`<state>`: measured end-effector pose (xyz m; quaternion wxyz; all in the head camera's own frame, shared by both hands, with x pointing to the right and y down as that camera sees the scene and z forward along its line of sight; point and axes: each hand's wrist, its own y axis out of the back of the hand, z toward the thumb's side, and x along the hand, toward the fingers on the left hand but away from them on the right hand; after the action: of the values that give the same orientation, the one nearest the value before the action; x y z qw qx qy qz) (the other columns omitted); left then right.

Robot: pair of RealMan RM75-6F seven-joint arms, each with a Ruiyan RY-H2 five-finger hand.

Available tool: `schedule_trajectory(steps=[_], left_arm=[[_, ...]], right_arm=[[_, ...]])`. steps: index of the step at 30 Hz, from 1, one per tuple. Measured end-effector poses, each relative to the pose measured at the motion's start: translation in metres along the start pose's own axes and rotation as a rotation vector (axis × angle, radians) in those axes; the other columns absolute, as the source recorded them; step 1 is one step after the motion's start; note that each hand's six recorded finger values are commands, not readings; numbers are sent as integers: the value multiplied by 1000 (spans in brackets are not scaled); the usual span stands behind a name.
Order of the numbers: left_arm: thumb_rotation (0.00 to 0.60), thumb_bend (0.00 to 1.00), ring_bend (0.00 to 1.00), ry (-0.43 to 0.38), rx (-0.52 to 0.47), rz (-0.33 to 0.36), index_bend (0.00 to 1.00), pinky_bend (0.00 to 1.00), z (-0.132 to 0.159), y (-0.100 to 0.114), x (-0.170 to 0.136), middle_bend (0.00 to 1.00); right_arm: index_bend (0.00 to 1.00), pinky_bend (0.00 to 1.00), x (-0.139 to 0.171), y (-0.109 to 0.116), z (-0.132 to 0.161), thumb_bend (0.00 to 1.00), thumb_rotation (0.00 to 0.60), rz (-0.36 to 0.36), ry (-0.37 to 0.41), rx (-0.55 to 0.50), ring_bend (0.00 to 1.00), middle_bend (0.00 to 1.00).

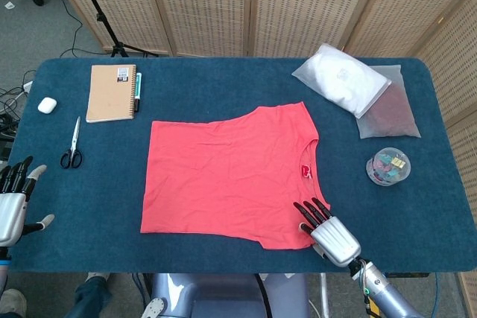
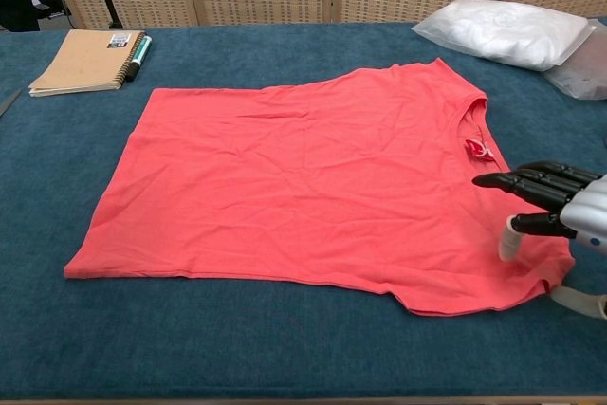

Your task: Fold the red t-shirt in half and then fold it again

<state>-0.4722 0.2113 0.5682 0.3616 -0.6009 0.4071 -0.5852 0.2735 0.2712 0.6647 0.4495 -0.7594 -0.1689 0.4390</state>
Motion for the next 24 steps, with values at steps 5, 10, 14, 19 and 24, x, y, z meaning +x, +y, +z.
schedule_trajectory(steps=[5, 10, 14, 19, 24], left_arm=[[600, 0, 0, 2, 0, -1, 0, 0, 0, -1, 0, 0], [600, 0, 0, -2, 0, -3, 0, 0, 1, -1, 0, 0], [600, 0, 0, -22, -8, -1, 0, 0, 5, -3, 0, 0], [600, 0, 0, -111, -29, -20, 82, 0, 20, -12, -4, 0], [600, 0, 0, -217, -64, -77, 259, 0, 35, -35, -11, 0]], right_arm=[[463, 0, -2, 1, 0, 452, 600, -7, 2, -5, 0, 43], [538, 0, -3, 0, 0, 453, 600, -14, 5, -9, 0, 51], [546, 0, -5, 0, -1, 452, 600, -27, 8, -9, 0, 55], [558, 0, -6, 1, -2, 454, 600, -41, 16, -17, 0, 58], [558, 0, -5, 2, -1, 454, 600, -46, 19, -18, 0, 58]])
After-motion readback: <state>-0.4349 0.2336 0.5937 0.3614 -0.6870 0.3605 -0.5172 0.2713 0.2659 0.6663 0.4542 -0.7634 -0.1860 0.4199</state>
